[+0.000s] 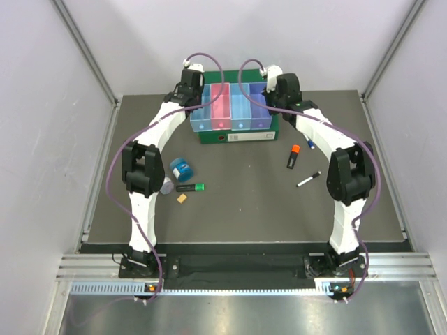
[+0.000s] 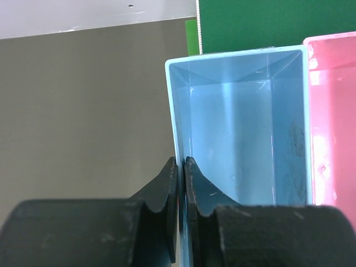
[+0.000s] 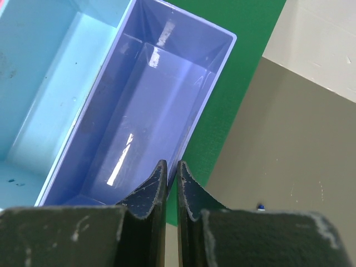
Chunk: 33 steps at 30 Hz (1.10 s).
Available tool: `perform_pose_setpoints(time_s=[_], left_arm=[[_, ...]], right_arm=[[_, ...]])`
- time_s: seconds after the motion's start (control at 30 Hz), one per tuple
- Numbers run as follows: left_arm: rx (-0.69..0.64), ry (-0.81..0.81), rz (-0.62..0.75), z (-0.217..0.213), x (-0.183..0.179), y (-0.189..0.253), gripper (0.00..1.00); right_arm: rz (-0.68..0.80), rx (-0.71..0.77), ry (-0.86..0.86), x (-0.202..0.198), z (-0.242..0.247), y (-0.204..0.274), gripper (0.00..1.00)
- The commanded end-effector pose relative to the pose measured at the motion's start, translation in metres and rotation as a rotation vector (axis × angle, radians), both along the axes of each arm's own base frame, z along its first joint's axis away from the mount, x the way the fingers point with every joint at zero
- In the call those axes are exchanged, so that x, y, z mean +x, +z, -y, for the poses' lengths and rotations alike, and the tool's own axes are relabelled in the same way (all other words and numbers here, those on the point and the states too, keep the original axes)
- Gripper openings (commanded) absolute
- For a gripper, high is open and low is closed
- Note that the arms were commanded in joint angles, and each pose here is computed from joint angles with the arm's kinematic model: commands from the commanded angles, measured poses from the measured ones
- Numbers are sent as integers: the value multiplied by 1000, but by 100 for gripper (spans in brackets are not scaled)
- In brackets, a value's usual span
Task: Sort the stationery into containers
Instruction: Pick up the storage box at the center of the board, then place the storage box at the center of the board.
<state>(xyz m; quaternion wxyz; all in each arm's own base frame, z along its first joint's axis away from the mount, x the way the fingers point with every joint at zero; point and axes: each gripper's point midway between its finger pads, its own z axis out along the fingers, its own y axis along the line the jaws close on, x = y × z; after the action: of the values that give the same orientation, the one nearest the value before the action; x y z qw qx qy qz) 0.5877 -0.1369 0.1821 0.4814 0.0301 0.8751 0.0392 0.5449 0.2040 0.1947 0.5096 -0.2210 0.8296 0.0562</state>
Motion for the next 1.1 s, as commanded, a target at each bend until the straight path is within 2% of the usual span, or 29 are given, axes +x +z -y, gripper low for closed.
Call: perform_pose_setpoints(time_s=[0.0,0.3,0.5,0.9,1.07], left_arm=[[-139,-185,171,67,-11,88,0],[-166,-221,167,76,-42,115,0],[-181,-265,131,85,-70,116,0],[-175,-363,-45,108,-146,62,0],[-170,-391,-94,113,-166,44,0]], right_arm=[[140,152,226,-38,-74,84,0],[152,152,223,-54,-70,97,0],[148,149,218,-67,-66,103,0],[93,110,228,-128,-50,94,0],[58,89,232,-154,-46,83,0]])
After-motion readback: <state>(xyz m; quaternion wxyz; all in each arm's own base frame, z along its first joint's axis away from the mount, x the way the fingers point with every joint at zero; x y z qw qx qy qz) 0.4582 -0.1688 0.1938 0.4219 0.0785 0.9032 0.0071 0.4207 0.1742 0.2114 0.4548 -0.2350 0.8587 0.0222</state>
